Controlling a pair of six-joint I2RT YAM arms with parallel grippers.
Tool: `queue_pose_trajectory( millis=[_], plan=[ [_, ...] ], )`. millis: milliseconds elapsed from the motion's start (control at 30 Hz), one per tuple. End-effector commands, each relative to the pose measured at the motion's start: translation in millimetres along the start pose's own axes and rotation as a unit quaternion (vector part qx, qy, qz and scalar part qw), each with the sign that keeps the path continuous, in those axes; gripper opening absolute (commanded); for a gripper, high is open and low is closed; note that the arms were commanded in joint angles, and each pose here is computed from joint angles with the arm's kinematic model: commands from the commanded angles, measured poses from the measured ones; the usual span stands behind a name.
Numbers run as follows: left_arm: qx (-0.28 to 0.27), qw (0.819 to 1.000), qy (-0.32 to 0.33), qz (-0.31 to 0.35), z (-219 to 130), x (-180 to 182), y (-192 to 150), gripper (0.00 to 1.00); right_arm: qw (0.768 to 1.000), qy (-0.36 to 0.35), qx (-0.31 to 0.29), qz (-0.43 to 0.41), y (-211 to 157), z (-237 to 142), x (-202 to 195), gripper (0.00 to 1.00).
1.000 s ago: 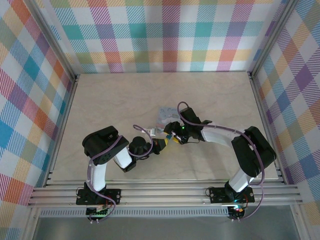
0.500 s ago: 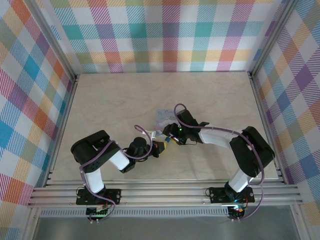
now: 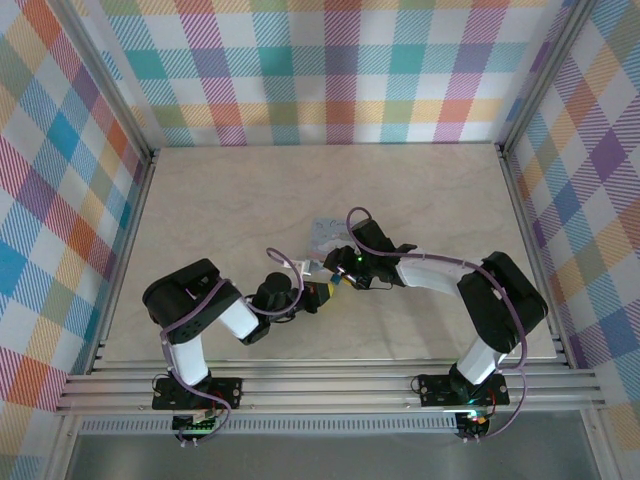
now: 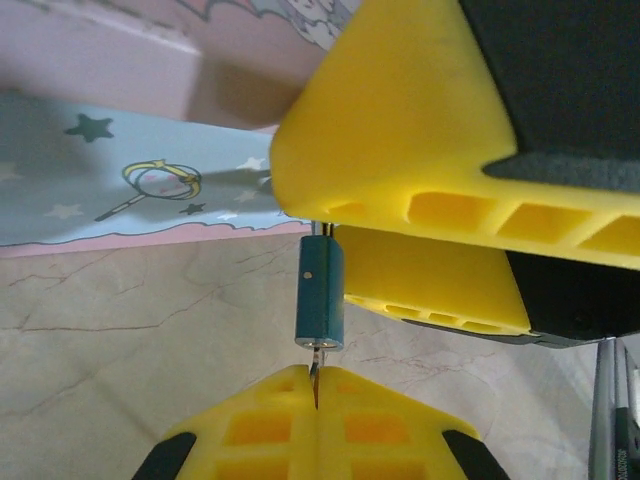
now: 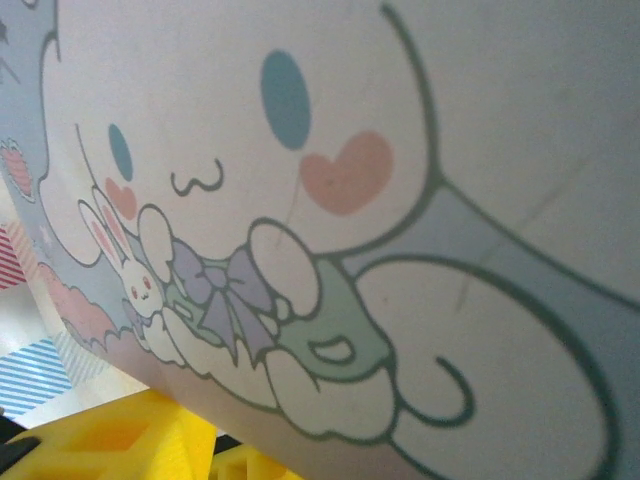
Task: Unlock the padlock with the key
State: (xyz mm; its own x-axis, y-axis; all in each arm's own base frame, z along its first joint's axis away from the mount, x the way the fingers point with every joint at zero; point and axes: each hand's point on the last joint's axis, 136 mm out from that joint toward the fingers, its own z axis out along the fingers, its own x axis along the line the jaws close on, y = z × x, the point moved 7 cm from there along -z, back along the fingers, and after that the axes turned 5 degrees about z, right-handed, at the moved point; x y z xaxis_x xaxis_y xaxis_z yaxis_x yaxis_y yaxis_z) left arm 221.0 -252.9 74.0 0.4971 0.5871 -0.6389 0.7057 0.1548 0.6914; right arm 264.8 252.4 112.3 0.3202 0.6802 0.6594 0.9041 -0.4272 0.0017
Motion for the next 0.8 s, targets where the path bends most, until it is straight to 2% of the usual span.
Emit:
queue_pose_trajectory(
  millis=[0, 300, 500, 633, 767],
  plan=[
    [-0.006, 0.998, -0.059, -0.011, 0, -15, 7, 0.00, 0.998, -0.036, 0.036, 0.027, -11, 14, -24, 0.48],
    [-0.019, 0.996, -0.083, -0.037, 8, -15, 16, 0.00, 0.997, -0.038, 0.054, 0.034, -16, 18, -29, 0.27],
    [-0.023, 0.995, -0.089, -0.027, 12, -18, 23, 0.00, 0.995, -0.047, 0.077, 0.038, -21, 21, -34, 0.14],
    [-0.014, 0.997, -0.076, 0.015, 15, -20, 24, 0.00, 0.994, -0.049, 0.092, 0.038, -23, 24, -36, 0.07],
    [0.002, 0.994, -0.027, 0.109, 14, -25, 22, 0.00, 0.993, -0.049, 0.098, 0.033, -23, 21, -30, 0.05]
  ],
)
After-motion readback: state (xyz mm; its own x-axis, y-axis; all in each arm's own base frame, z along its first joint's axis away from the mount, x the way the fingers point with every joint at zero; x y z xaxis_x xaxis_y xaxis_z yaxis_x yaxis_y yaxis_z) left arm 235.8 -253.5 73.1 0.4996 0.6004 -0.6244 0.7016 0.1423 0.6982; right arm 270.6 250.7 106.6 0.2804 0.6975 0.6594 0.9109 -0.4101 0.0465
